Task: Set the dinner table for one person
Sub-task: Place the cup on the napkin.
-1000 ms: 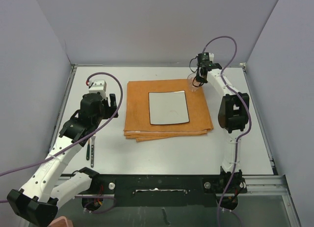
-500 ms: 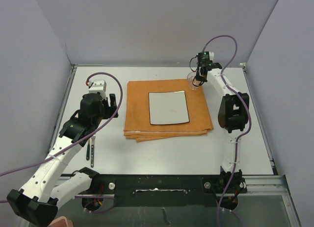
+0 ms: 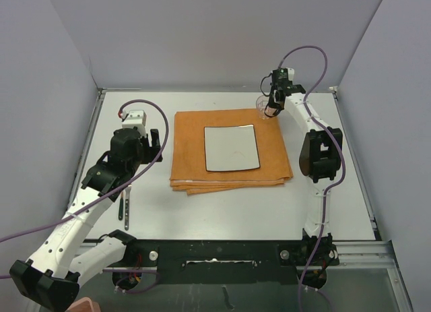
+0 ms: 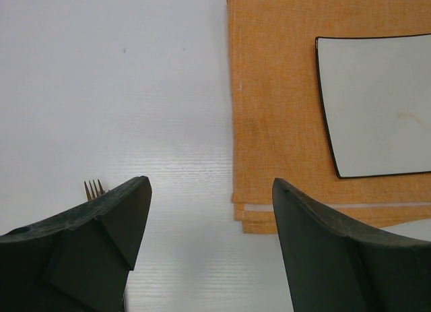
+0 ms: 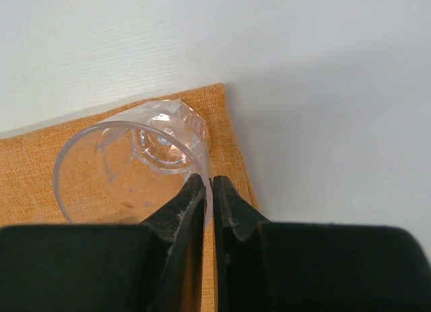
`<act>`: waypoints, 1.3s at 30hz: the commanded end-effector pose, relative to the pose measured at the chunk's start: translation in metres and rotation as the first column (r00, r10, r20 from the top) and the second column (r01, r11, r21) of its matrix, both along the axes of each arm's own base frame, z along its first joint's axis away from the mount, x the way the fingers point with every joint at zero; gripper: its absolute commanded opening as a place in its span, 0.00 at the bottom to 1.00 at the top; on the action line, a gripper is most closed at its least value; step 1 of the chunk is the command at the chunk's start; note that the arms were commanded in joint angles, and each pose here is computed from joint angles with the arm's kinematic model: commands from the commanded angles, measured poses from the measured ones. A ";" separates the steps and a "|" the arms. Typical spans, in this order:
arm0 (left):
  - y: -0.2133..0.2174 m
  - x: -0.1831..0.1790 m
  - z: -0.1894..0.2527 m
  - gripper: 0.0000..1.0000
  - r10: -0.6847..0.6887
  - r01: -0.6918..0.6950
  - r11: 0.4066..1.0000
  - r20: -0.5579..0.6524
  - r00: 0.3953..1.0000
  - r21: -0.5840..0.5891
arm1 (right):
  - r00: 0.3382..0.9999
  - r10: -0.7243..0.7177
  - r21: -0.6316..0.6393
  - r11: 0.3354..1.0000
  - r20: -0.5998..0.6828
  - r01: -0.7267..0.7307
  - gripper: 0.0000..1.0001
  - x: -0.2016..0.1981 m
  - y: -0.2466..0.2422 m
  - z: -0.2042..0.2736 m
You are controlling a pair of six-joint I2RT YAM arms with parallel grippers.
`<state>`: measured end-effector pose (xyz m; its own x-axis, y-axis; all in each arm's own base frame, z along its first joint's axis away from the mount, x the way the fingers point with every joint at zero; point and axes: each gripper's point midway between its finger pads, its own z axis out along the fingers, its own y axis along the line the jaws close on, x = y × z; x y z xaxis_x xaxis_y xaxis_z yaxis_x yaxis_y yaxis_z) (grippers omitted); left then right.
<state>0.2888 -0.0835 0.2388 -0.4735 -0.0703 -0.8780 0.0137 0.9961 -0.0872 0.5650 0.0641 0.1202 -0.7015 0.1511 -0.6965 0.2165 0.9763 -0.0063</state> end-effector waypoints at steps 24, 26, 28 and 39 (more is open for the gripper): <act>-0.003 0.001 0.019 0.71 -0.013 0.013 1.000 0.055 0.998 -0.013 | 1.000 -0.023 -0.006 1.000 -0.010 0.023 0.00 0.007 -0.001 -0.030; -0.003 0.000 0.019 0.71 -0.012 0.012 1.000 0.057 0.998 -0.013 | 1.000 -0.024 -0.006 1.000 -0.017 0.024 0.00 0.007 -0.001 -0.034; -0.003 0.000 0.020 0.71 -0.011 0.012 1.000 0.059 0.998 -0.013 | 1.000 -0.026 -0.008 1.000 -0.017 0.026 0.00 0.007 0.000 -0.034; -0.005 0.002 0.018 0.72 -0.019 0.019 1.000 0.060 0.998 -0.010 | 0.999 0.020 -0.006 1.000 0.030 -0.020 0.17 0.011 0.007 -0.013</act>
